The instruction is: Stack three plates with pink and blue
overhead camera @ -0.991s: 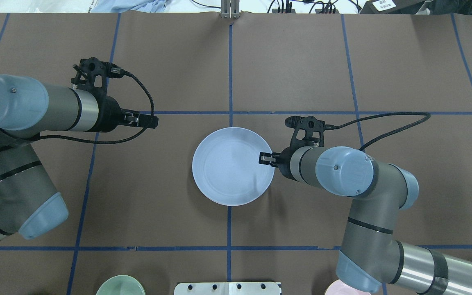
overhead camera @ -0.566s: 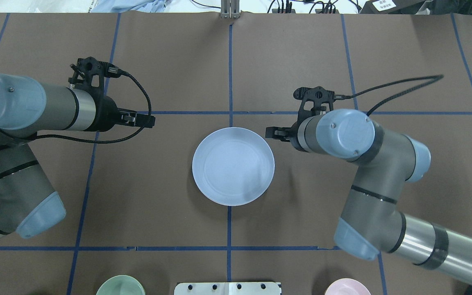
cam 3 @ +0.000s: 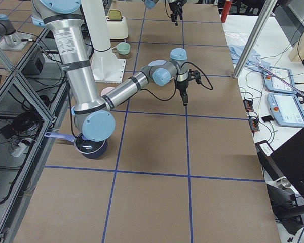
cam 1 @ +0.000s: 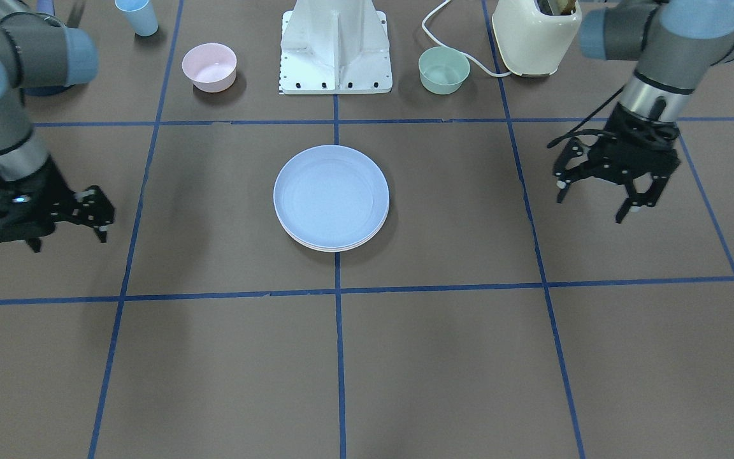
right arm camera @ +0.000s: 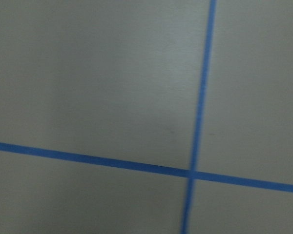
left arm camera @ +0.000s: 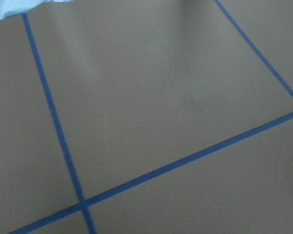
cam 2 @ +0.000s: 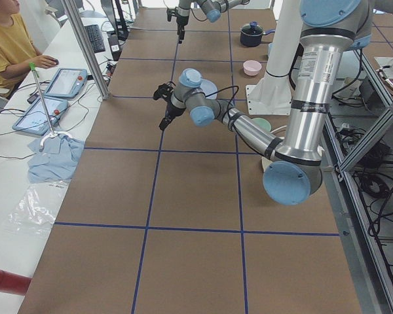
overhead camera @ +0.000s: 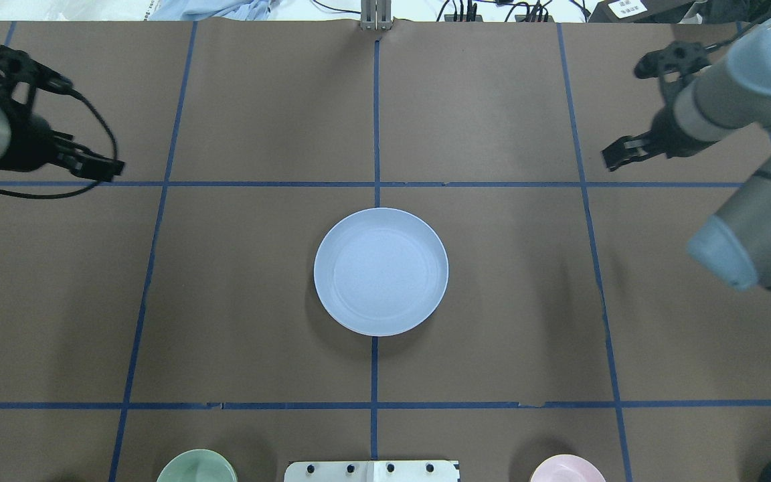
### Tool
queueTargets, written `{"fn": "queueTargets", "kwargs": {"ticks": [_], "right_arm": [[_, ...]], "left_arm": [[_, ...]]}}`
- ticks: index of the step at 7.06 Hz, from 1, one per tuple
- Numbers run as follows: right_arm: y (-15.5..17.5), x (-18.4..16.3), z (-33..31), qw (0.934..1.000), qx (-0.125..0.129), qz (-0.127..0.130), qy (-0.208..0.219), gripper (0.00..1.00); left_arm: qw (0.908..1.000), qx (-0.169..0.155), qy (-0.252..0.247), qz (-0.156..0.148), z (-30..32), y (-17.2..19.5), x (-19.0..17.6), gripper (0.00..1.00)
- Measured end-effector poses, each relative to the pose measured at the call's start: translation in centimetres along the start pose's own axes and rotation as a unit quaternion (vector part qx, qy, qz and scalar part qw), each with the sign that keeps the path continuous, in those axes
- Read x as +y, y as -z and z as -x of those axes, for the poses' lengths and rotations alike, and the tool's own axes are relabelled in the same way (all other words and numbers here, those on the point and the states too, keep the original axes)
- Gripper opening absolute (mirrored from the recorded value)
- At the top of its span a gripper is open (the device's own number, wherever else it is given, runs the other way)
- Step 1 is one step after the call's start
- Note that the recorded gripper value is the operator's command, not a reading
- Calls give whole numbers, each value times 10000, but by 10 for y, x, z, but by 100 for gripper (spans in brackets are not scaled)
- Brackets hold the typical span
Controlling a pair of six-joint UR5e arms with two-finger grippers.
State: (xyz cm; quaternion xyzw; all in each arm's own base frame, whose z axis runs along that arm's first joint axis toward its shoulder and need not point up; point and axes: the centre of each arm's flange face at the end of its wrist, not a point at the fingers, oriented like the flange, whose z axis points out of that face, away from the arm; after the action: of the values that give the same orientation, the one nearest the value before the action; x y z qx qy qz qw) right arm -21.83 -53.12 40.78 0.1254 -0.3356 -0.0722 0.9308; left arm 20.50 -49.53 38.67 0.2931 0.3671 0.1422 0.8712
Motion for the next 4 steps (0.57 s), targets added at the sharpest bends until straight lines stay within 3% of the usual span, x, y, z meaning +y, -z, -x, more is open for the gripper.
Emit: {"fn": "queueTargets", "kwargs": {"ticks": [2, 4], "right_arm": [[28, 46, -149, 9985, -410, 275, 241, 100], [24, 129, -252, 9972, -506, 543, 84, 100]], "left_arm": [[9987, 97, 384, 334, 122, 40, 42, 100], [9879, -47, 1265, 894, 212, 27, 124, 100]]}}
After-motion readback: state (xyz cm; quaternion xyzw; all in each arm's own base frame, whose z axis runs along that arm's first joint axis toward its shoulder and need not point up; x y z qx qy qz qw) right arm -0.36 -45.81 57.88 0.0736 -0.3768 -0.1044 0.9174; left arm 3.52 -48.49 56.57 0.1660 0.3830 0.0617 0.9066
